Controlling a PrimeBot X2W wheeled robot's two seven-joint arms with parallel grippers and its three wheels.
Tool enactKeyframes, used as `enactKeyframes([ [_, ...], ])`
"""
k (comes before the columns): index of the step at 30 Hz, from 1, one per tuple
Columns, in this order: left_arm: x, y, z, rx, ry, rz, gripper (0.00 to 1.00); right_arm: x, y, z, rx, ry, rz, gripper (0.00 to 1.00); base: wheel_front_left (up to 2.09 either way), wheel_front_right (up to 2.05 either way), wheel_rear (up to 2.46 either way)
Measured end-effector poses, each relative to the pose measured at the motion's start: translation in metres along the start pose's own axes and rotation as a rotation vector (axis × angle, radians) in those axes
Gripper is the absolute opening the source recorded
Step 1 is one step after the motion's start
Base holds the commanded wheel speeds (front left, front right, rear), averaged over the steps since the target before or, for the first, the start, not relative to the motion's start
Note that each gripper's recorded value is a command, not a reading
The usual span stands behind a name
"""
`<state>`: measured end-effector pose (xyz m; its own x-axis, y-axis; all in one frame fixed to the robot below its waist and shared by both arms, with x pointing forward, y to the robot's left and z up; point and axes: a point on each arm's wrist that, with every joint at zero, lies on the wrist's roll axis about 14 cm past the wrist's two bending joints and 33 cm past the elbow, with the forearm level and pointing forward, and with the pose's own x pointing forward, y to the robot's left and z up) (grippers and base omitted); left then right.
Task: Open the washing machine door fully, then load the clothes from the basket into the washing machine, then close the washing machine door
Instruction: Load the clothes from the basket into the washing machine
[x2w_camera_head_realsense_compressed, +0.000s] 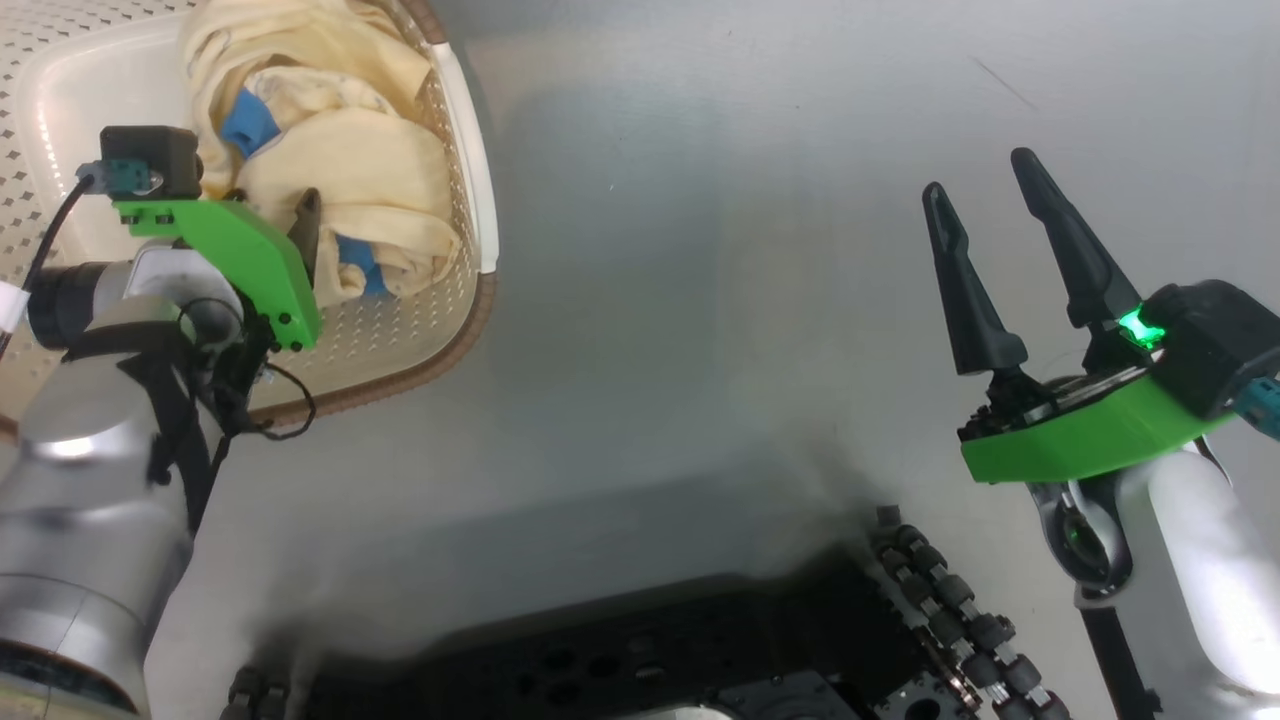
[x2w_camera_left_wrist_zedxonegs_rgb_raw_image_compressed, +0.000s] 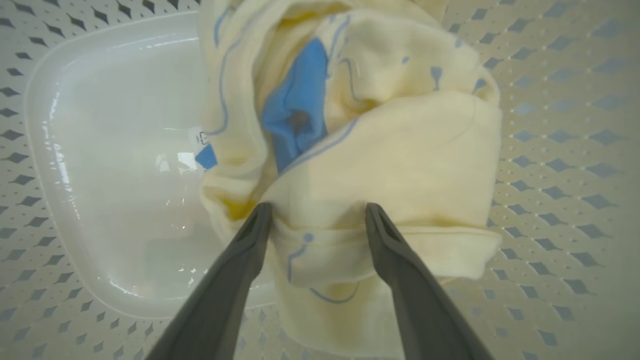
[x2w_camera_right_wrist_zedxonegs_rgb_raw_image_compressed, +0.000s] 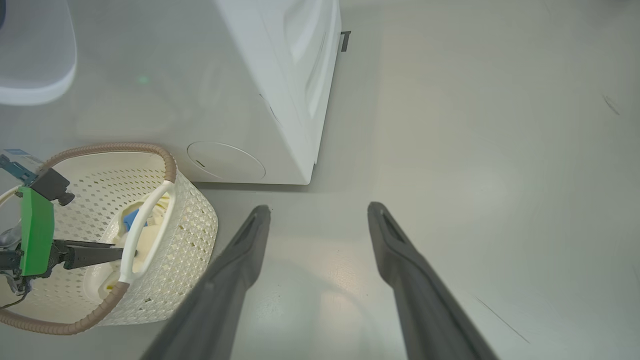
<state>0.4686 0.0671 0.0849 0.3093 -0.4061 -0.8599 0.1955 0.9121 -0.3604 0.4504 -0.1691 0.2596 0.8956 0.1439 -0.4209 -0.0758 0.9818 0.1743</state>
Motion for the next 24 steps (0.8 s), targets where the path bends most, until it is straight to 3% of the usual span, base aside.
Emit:
enactKeyframes([
  [5,0.003,0.007,-0.005,-0.011,0.022,0.021,1.0,0.0,-0.001,-0.002,-0.009,0.005,0.0,1.0,0.0,0.0,0.0],
  [7,0.004,0.008,-0.003,-0.003,0.021,0.025,0.7,-0.001,-0.002,-0.002,-0.011,0.005,-0.002,1.0,0.0,0.0,0.0],
  [8,0.004,0.007,-0.002,-0.002,0.02,0.025,0.0,-0.001,-0.002,-0.001,-0.012,0.004,-0.002,1.0,0.0,0.0,0.0],
  [24,-0.032,-0.012,0.029,0.015,-0.195,0.008,0.0,-0.008,-0.004,0.046,-0.035,-0.106,-0.011,1.0,0.0,0.0,0.0],
])
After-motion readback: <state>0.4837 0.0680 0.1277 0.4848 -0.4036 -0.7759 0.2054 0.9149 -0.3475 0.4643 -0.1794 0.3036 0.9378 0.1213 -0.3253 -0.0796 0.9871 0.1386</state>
